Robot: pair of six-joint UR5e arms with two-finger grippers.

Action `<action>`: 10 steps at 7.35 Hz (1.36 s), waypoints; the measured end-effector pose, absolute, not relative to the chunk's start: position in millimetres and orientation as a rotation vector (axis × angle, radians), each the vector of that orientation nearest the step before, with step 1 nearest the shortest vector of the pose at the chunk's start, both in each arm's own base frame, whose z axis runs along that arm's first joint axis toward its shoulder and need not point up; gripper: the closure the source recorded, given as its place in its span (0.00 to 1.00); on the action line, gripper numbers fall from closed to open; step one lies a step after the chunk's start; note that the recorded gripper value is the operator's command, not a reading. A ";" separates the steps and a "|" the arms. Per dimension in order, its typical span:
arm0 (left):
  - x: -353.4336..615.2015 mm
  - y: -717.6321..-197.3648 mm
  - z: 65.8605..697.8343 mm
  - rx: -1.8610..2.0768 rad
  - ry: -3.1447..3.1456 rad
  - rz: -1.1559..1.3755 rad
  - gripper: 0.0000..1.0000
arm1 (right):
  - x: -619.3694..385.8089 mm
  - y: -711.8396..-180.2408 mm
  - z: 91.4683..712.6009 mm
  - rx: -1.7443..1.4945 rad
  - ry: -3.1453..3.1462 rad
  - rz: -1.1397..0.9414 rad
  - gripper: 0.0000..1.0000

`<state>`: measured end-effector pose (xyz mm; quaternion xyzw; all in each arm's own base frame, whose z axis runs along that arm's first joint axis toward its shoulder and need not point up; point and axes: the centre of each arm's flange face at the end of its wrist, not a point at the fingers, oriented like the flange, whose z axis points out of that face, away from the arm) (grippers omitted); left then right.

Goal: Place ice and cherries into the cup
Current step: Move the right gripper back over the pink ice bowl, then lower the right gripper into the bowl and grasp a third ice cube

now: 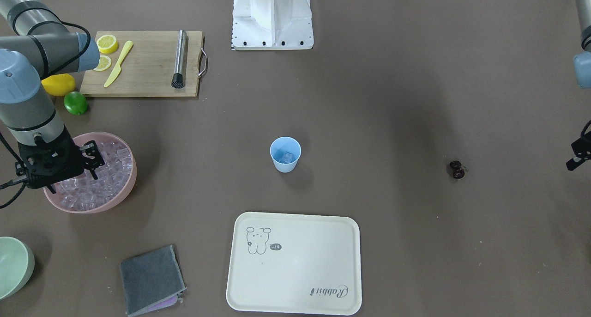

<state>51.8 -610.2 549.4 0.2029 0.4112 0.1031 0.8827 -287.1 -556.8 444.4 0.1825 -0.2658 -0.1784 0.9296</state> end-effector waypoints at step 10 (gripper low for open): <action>60.8 -611.2 560.9 0.398 0.857 0.219 0.02 | -306.6 -546.2 466.1 0.357 -0.489 -0.380 0.25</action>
